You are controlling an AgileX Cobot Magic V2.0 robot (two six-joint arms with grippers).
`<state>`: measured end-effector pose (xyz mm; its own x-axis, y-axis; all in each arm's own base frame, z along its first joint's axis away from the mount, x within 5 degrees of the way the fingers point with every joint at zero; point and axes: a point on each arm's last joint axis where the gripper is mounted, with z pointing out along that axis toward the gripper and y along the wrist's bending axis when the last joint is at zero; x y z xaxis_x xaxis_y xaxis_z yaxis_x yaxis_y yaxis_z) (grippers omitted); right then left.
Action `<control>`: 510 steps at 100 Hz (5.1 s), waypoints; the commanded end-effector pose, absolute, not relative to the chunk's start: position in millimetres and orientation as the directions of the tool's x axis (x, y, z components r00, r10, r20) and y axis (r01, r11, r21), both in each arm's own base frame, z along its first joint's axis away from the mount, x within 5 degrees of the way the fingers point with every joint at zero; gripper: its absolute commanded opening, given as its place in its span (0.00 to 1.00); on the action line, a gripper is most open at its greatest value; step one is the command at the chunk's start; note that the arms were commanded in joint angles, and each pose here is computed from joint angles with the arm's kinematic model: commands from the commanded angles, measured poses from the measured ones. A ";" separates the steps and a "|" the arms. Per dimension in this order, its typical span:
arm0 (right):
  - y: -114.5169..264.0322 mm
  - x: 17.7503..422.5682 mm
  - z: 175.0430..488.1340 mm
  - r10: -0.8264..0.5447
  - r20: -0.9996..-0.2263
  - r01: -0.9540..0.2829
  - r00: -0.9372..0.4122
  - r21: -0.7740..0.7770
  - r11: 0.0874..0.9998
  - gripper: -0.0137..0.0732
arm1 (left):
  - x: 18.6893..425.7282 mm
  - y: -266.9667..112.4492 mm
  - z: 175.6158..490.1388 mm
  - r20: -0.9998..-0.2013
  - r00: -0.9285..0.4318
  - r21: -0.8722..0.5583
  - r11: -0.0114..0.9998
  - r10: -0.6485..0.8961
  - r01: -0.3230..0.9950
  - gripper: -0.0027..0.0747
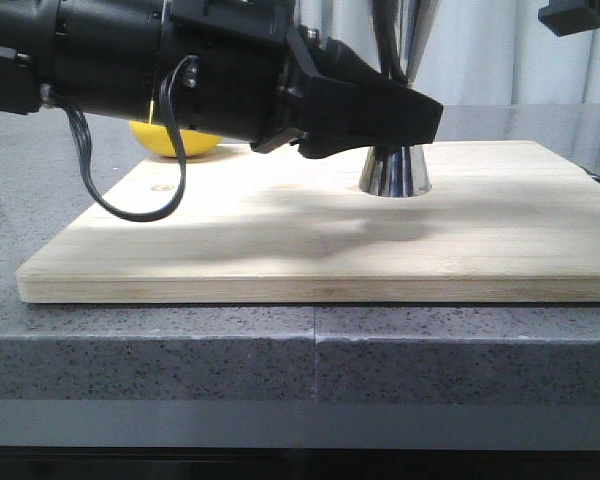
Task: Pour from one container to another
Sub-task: 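Tilt the beaker with the right gripper, pouring liquid into the jigger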
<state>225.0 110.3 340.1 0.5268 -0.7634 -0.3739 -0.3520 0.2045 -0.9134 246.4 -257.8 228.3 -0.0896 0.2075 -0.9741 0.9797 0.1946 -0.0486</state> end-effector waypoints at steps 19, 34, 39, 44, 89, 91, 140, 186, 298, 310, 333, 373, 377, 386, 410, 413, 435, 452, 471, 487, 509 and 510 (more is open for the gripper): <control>107.8 222.4 371.2 -0.763 -0.342 -0.260 0.549 -0.937 0.233 0.44 | 241.4 -259.4 262.1 -0.996 -0.047 -0.033 0.165 0.081 0.986 0.01; 107.8 222.4 371.8 -0.763 -0.340 -0.257 0.551 -0.938 0.232 0.44 | 241.4 -259.4 262.1 -0.996 -0.047 -0.033 0.165 0.081 0.986 0.01; 107.9 222.4 371.7 -0.764 -0.335 -0.256 0.552 -0.940 0.227 0.44 | 241.4 -259.4 262.1 -0.996 -0.047 -0.033 0.165 0.081 0.986 0.01; 107.9 222.3 371.5 -0.765 -0.329 -0.254 0.553 -0.942 0.221 0.44 | 241.4 -259.4 262.1 -0.996 -0.047 -0.033 0.165 0.081 0.986 0.01; 108.1 222.0 369.8 -0.778 -0.273 -0.237 0.566 -0.958 0.164 0.44 | 241.4 -259.4 262.1 -0.996 -0.047 -0.033 0.165 0.081 0.986 0.01; 108.1 222.0 369.6 -0.779 -0.268 -0.235 0.567 -0.959 0.159 0.44 | 241.4 -259.4 262.1 -0.996 -0.047 -0.033 0.165 0.081 0.986 0.01; 107.3 222.4 367.9 -0.794 -0.214 -0.217 0.569 -0.970 0.106 0.44 | 241.4 -259.4 262.1 -0.996 -0.047 -0.033 0.165 0.081 0.986 0.01; 107.2 222.3 366.4 -0.801 -0.165 -0.201 0.576 -0.978 0.057 0.44 | 241.4 -259.4 262.1 -0.996 -0.047 -0.033 0.165 0.081 0.986 0.01; 106.8 222.1 364.3 -0.805 -0.088 -0.174 0.586 -0.984 -0.019 0.44 | 239.8 -259.5 260.5 -0.994 -0.030 -0.014 0.147 0.102 0.989 0.01; 106.8 222.1 364.0 -0.805 -0.080 -0.171 0.588 -0.985 -0.028 0.44 | 239.7 -259.5 260.4 -0.994 -0.029 -0.013 0.146 0.104 0.989 0.01; 106.6 222.1 363.1 -0.805 -0.047 -0.160 0.591 -0.985 -0.060 0.44 | 239.7 -259.5 260.4 -0.994 -0.029 -0.013 0.146 0.104 0.989 0.01; 106.6 222.1 363.1 -0.805 -0.047 -0.160 0.591 -0.985 -0.060 0.44 | 239.7 -259.5 260.4 -0.994 -0.029 -0.013 0.146 0.104 0.989 0.01; 106.6 222.1 363.1 -0.805 -0.047 -0.160 0.591 -0.985 -0.060 0.44 | 239.7 -259.5 260.4 -0.994 -0.029 -0.013 0.146 0.104 0.989 0.01; 106.6 222.1 363.1 -0.805 -0.047 -0.160 0.591 -0.985 -0.060 0.44 | 239.7 -259.5 260.4 -0.994 -0.029 -0.013 0.146 0.104 0.989 0.01; 106.6 222.1 363.1 -0.805 -0.046 -0.160 0.591 -0.985 -0.061 0.44 | 239.7 -259.5 260.4 -0.994 -0.029 -0.013 0.146 0.104 0.989 0.01; 106.6 222.1 363.1 -0.805 -0.046 -0.160 0.591 -0.985 -0.061 0.44 | 239.7 -259.5 260.4 -0.994 -0.029 -0.013 0.146 0.104 0.989 0.01; 108.8 220.5 363.4 -0.788 -0.068 -0.169 0.612 -0.985 -0.047 0.44 | 239.7 -259.5 260.4 -0.994 -0.029 -0.013 0.146 0.104 0.989 0.01; 110.7 219.4 366.3 -0.771 -0.166 -0.205 0.615 -0.978 0.046 0.44 | 239.7 -259.5 260.4 -0.994 -0.029 -0.013 0.146 0.104 0.989 0.01; 110.8 219.7 368.9 -0.759 -0.257 -0.240 0.598 -0.961 0.136 0.44 | 239.7 -259.5 260.4 -0.994 -0.029 -0.013 0.146 0.104 0.989 0.01; 109.7 220.7 369.4 -0.747 -0.366 -0.300 0.555 -0.926 0.231 0.44 | 239.7 -259.5 260.4 -0.994 -0.029 -0.013 0.146 0.104 0.989 0.01; 103.7 225.2 369.8 -0.745 -0.491 -0.342 0.451 -0.866 0.364 0.44 | 239.7 -259.5 260.4 -0.994 -0.029 -0.013 0.146 0.104 0.989 0.01; 103.4 225.4 369.8 -0.745 -0.496 -0.343 0.445 -0.864 0.369 0.44 | 239.7 -259.5 260.4 -0.994 -0.029 -0.013 0.146 0.104 0.989 0.01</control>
<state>228.7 107.5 349.7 0.4727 -0.7737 -0.4219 -0.3694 0.2607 -0.8919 244.7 -257.7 226.6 -0.0683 0.2311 -0.9705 0.9847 0.1719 -0.0283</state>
